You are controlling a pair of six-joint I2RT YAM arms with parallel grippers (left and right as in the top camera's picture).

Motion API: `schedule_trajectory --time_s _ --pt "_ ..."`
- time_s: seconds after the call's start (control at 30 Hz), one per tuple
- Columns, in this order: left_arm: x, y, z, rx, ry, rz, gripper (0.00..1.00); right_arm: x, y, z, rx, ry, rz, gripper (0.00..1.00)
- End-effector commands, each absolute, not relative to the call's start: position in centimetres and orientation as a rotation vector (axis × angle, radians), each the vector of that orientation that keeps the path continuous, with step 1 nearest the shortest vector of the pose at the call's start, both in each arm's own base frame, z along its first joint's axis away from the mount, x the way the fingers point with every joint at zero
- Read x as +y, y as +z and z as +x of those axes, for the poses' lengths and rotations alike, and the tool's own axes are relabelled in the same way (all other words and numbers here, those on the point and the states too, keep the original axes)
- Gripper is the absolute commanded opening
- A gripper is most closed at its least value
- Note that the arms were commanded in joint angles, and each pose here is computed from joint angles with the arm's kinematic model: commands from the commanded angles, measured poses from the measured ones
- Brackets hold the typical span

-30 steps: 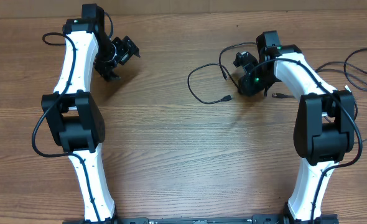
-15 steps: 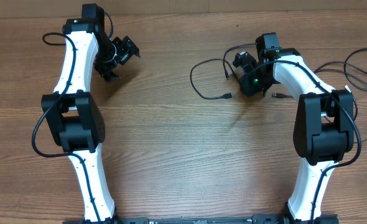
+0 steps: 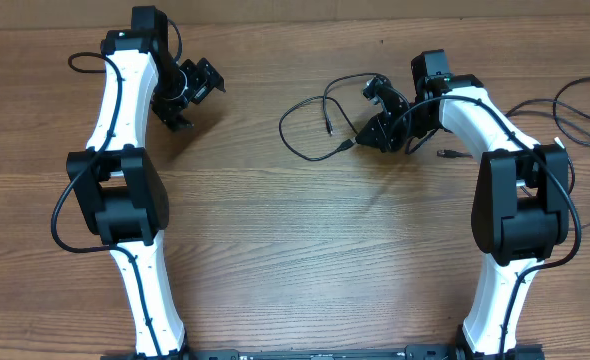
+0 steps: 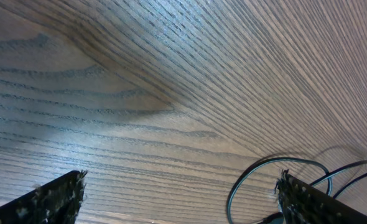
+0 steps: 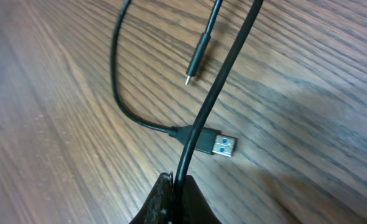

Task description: Untangle cables

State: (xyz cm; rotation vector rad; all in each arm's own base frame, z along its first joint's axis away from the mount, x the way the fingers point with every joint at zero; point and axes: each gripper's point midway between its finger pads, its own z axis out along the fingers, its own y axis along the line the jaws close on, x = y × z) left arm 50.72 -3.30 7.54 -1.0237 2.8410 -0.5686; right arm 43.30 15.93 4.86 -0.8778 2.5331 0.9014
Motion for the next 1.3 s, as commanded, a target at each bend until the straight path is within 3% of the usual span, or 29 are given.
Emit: schedule_trajectory --time_s 0.0,0.47,0.63,0.87,1.27 --pt "-3.3 7.7 50.6 2.848 -0.561 -0.988 1.0 17.1 6.1 43.7 2.471 0.969 -0.888 0.04" --pt "-3.3 7.7 50.6 2.849 -0.561 -0.988 1.0 21.7 6.5 43.6 2.482 0.997 -0.852 0.04" --pt "-3.3 7.7 50.6 2.849 -0.562 -0.988 1.0 22.4 5.2 44.7 2.591 0.817 -0.718 0.04" --pt "-3.3 7.7 50.6 2.849 -0.561 -0.988 1.0 23.8 4.0 44.7 2.616 0.564 -0.773 0.04" --pt "-3.3 7.7 50.6 2.849 -0.561 -0.988 0.99 19.7 2.9 46.5 2.667 0.108 -0.656 0.04"
